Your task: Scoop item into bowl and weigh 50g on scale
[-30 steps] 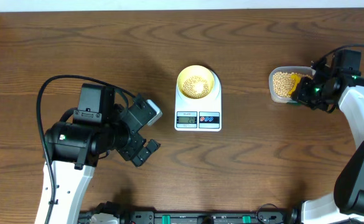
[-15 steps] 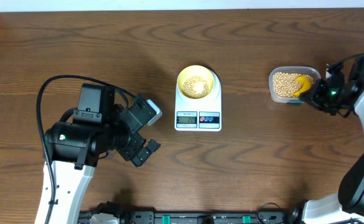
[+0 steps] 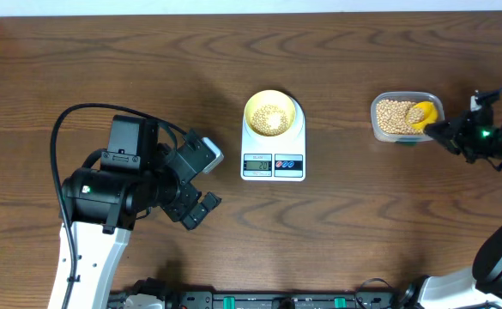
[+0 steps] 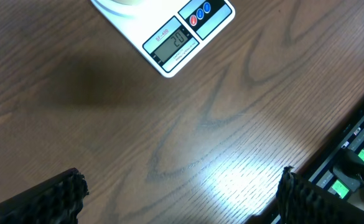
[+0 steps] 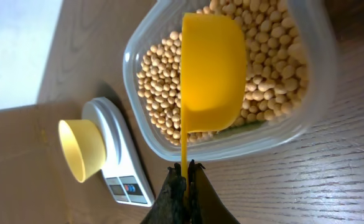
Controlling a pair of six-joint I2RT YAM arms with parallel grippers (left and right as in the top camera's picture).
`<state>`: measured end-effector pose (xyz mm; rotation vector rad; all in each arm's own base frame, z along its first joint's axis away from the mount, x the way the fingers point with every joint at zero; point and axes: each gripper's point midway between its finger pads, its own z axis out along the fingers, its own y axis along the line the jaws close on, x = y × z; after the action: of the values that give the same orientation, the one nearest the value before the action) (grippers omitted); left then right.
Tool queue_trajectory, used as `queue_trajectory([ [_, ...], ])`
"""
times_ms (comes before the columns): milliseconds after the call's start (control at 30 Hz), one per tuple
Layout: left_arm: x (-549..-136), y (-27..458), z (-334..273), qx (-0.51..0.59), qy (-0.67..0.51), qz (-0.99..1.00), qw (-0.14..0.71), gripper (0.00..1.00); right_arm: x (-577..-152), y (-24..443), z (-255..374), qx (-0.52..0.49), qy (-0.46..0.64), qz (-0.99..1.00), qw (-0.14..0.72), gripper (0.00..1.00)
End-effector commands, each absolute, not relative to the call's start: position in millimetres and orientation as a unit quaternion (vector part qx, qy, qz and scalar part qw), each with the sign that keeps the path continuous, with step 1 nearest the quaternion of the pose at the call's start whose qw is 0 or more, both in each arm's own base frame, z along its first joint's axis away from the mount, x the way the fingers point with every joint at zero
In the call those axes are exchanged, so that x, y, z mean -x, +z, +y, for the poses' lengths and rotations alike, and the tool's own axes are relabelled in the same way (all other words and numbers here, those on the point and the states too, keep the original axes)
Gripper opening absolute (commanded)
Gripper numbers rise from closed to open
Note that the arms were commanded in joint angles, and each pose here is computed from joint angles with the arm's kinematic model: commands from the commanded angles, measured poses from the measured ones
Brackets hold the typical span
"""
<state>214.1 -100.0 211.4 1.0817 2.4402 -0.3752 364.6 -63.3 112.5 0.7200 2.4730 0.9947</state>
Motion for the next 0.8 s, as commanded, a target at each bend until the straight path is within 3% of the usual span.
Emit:
queue_trajectory([
  [0,-214.1,217.1,-101.6,-0.395,-0.14,0.878,0.23,1.0,-363.1,117.6,-65.4,-0.261,0.389,0.862,0.194,0.01],
  [767,-214.1,217.1,-101.6,-0.395,-0.14,0.878,0.23,1.0,-364.8,155.9,-55.1,-0.251,0.505,0.798,0.213,0.01],
])
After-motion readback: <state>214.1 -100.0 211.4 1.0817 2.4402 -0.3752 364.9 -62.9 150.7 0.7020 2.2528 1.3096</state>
